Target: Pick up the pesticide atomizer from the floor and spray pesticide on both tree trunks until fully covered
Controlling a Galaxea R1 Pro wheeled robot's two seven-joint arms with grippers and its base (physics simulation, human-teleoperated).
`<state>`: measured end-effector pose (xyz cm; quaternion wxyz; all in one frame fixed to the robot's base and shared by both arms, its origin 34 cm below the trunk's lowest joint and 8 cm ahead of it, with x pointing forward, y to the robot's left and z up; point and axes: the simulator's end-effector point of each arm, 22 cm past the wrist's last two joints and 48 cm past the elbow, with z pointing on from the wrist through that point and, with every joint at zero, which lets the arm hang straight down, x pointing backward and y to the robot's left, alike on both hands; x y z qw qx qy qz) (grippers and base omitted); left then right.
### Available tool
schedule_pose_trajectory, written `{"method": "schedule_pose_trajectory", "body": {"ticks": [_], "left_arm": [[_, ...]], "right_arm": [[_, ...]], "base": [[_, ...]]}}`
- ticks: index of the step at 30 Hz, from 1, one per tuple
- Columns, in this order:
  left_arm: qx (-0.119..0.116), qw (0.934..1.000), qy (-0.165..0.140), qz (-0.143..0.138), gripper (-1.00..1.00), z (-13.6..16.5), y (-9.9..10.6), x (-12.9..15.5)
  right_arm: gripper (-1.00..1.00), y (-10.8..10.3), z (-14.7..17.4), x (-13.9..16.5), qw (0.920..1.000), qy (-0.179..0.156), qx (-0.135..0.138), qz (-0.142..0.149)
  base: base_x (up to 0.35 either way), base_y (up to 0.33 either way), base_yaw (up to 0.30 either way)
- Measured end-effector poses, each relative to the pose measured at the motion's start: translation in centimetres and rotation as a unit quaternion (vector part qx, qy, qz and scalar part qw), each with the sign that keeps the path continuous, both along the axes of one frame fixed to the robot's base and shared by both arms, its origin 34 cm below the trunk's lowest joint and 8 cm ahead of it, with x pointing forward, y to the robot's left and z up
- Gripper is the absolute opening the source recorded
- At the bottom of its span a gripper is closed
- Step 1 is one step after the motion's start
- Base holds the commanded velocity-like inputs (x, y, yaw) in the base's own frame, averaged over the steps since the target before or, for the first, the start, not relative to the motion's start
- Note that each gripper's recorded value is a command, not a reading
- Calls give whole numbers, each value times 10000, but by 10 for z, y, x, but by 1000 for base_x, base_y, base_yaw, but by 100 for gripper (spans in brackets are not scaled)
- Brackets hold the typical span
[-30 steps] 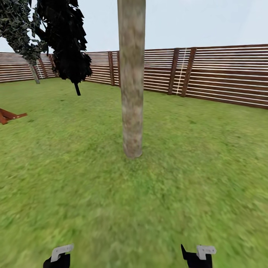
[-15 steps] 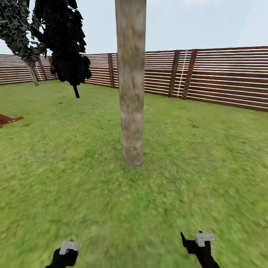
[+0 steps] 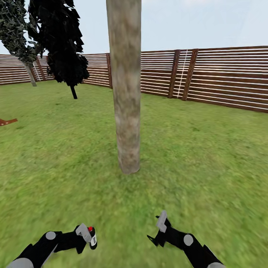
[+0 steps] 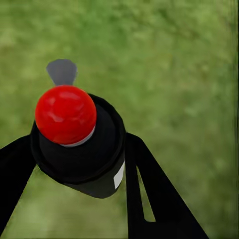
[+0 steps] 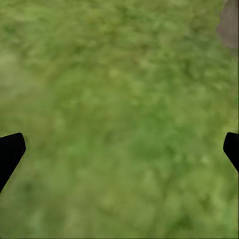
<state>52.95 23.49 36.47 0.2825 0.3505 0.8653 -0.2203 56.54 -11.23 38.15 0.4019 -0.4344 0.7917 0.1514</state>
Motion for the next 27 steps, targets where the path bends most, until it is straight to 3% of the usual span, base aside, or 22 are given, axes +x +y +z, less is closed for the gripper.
{"method": "schedule_pose_trajectory", "body": {"ticks": [4,5,9,16,20,21,25,27], "left_arm": [[52,9969,153,-769,-100,8,-11,-10],[119,9954,194,-925,-100,10,-12,-10],[118,9922,318,-1203,-100,22,-14,-7],[62,9909,437,-1269,-100,23,-23,-11],[140,9898,475,-1338,-100,20,-22,-14],[141,9897,478,-1343,-100,20,-23,-14],[98,9890,458,-1406,-100,20,-35,-14],[109,9866,467,-1557,-100,18,-50,-18]], "right_arm": [[100,39,20,10,9988,61,296,388],[100,50,25,12,9981,214,336,464],[100,61,51,29,9963,351,381,691],[100,62,52,28,9958,386,379,735],[100,63,52,27,9957,399,380,747],[-100,63,51,27,9956,401,381,751],[-100,64,53,26,9953,400,391,793],[-100,72,54,17,9927,510,467,984]], "base": [[338,-98,0],[338,-93,0],[338,-84,0],[333,-10,0],[91,0,0],[15,0,0],[4,0,0],[0,0,0]]}}
